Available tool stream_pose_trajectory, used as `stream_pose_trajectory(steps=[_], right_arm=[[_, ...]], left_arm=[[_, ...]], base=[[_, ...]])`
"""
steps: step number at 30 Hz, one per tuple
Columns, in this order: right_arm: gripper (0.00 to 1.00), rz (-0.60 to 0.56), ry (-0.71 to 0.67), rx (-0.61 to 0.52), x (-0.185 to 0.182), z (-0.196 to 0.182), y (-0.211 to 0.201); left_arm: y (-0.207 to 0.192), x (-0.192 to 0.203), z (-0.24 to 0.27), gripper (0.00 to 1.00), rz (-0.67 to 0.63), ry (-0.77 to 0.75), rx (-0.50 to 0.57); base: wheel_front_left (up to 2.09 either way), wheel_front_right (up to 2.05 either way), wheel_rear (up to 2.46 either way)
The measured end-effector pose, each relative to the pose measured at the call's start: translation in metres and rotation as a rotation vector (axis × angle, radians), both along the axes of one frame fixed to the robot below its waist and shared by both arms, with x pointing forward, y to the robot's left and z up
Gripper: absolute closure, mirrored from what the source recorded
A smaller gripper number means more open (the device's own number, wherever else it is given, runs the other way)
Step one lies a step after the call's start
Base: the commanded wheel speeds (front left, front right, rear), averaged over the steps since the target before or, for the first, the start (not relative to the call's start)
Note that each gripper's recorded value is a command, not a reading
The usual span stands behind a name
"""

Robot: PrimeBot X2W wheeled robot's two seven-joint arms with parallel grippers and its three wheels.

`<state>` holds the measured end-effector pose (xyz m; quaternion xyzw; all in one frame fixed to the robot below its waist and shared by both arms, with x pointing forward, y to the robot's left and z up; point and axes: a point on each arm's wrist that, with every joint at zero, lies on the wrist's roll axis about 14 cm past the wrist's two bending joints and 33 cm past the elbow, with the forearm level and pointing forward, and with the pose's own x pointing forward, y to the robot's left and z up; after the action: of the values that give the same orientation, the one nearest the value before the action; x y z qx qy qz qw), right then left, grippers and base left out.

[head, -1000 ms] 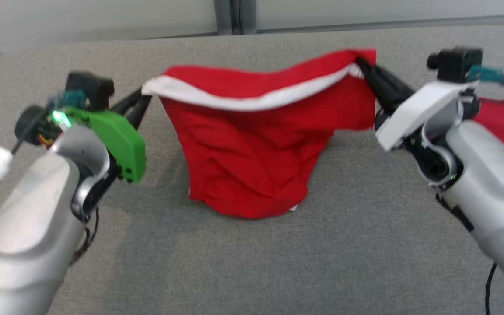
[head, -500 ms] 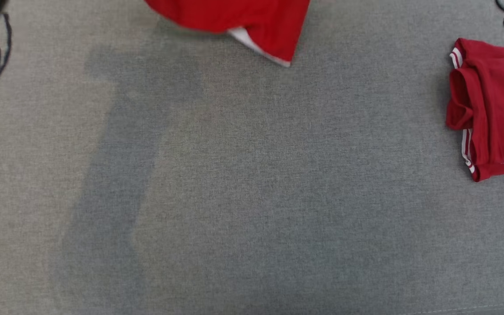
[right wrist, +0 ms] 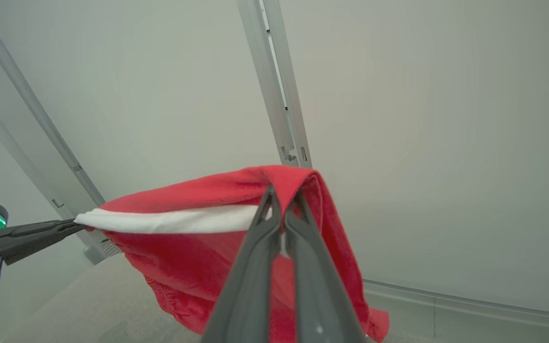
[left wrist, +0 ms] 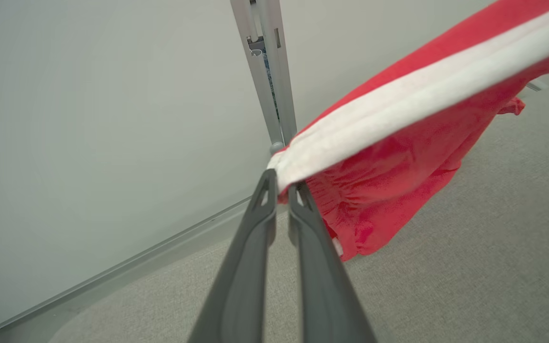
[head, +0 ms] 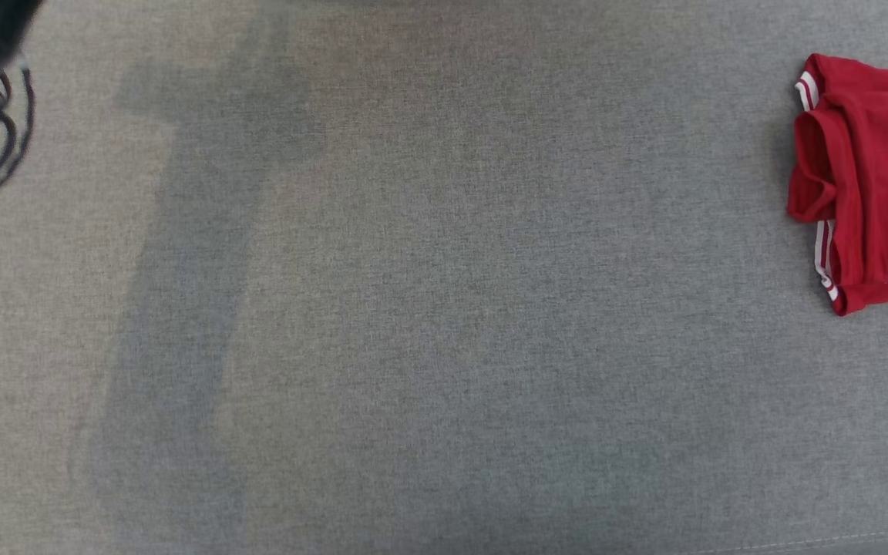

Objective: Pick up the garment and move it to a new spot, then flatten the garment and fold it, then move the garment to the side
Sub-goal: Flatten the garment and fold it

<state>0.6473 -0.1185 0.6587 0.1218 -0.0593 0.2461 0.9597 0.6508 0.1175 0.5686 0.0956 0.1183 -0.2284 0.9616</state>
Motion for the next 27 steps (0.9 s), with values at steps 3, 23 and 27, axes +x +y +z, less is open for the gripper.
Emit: stream_pose_trajectory(steps=[3, 23, 27], right_arm=[[1.0, 0.041, 0.15, -0.053, -0.019, -0.049, 0.005], [1.0, 0.278, 0.835, -0.255, -0.252, -0.183, -0.021], [1.0, 0.316, 0.903, -0.287, -0.294, -0.182, -0.033]], left_arm=[[0.001, -0.025, -0.041, 1.0, -0.008, 0.147, -0.004], [-0.006, -0.263, -0.113, 1.0, -0.269, 0.769, 0.103], [-0.009, -0.302, -0.107, 1.0, -0.319, 0.836, 0.119]], base=[[0.0, 0.0, 0.0], [0.0, 0.0, 0.0], [0.0, 0.0, 0.0]])
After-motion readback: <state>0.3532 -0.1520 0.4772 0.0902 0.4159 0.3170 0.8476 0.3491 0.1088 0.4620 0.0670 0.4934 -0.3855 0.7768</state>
